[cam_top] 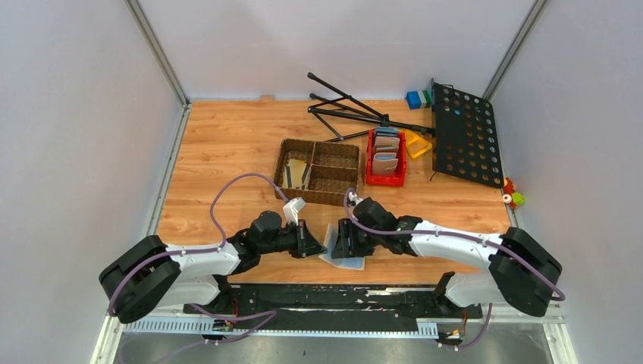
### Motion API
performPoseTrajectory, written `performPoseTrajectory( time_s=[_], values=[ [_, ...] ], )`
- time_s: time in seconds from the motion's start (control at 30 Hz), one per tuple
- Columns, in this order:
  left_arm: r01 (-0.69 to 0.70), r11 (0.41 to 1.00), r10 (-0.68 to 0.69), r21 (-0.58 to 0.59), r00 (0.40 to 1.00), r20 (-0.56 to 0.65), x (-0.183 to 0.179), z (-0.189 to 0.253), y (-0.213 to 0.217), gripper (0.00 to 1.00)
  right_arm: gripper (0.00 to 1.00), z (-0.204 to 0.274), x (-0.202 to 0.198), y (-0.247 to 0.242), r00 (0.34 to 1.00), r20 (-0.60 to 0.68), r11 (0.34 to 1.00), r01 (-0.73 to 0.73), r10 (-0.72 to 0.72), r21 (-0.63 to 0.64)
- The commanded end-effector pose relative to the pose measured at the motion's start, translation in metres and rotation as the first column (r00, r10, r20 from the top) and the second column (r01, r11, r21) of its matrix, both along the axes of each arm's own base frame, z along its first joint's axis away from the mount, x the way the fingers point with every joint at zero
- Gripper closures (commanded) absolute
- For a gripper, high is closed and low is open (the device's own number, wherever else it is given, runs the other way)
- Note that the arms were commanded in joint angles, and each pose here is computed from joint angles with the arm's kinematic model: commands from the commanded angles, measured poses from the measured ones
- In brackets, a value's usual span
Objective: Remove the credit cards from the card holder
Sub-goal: Remove the credit card from the card holder.
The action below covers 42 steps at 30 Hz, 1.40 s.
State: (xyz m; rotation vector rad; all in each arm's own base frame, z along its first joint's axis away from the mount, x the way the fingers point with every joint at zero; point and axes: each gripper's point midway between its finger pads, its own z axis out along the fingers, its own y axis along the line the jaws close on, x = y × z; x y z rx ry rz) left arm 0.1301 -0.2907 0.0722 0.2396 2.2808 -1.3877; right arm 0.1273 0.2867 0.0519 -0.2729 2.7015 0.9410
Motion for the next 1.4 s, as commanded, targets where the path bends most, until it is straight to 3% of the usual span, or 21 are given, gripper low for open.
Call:
performPoseTrajectory(
  time_s=[0.0,0.1,0.37,0.63,0.7,0.8,0.93,1.07,1.37],
  values=[
    [0.020,0.999,-0.017,-0.045,0.998,0.067,0.007,0.022,-0.009,1.00,0.51,0.008,0.011,-0.011,0.996,0.066,0.998,0.056,-0.054,-0.032],
    [0.021,0.999,-0.018,-0.043,0.998,0.067,0.006,0.022,-0.008,1.00,0.55,0.007,0.009,-0.013,0.996,0.063,0.998,0.058,-0.056,-0.025],
    [0.020,0.999,-0.017,-0.042,0.998,0.065,0.006,0.021,-0.008,1.00,0.76,-0.001,0.004,-0.022,0.995,0.029,0.995,0.092,-0.091,-0.030],
    [0.017,0.999,-0.015,-0.035,0.998,0.053,0.006,0.017,-0.007,1.00,0.83,-0.003,0.000,-0.024,0.994,-0.008,0.993,0.109,-0.109,0.047],
    [0.016,0.999,-0.015,-0.028,0.999,0.044,0.005,0.015,-0.008,0.89,0.87,-0.005,0.001,-0.025,0.993,-0.023,0.992,0.114,-0.112,0.063],
    [0.020,1.000,-0.020,-0.002,1.000,0.020,0.005,0.008,-0.008,0.63,0.91,-0.007,0.000,-0.025,0.993,-0.032,0.991,0.114,-0.112,0.076],
    [0.027,0.999,-0.027,0.028,0.999,-0.017,0.004,-0.004,-0.009,0.45,0.97,-0.008,0.000,-0.026,0.993,-0.030,0.990,0.116,-0.114,0.077],
    [0.036,0.999,-0.035,0.031,0.999,-0.036,0.004,-0.009,-0.012,0.40,1.00,-0.008,0.000,-0.027,0.993,-0.026,0.990,0.115,-0.113,0.077],
    [0.046,0.999,-0.045,0.024,0.998,-0.041,0.006,-0.011,-0.018,0.39,1.00,-0.008,0.000,-0.027,0.994,-0.021,0.991,0.107,-0.106,0.077]
  ],
)
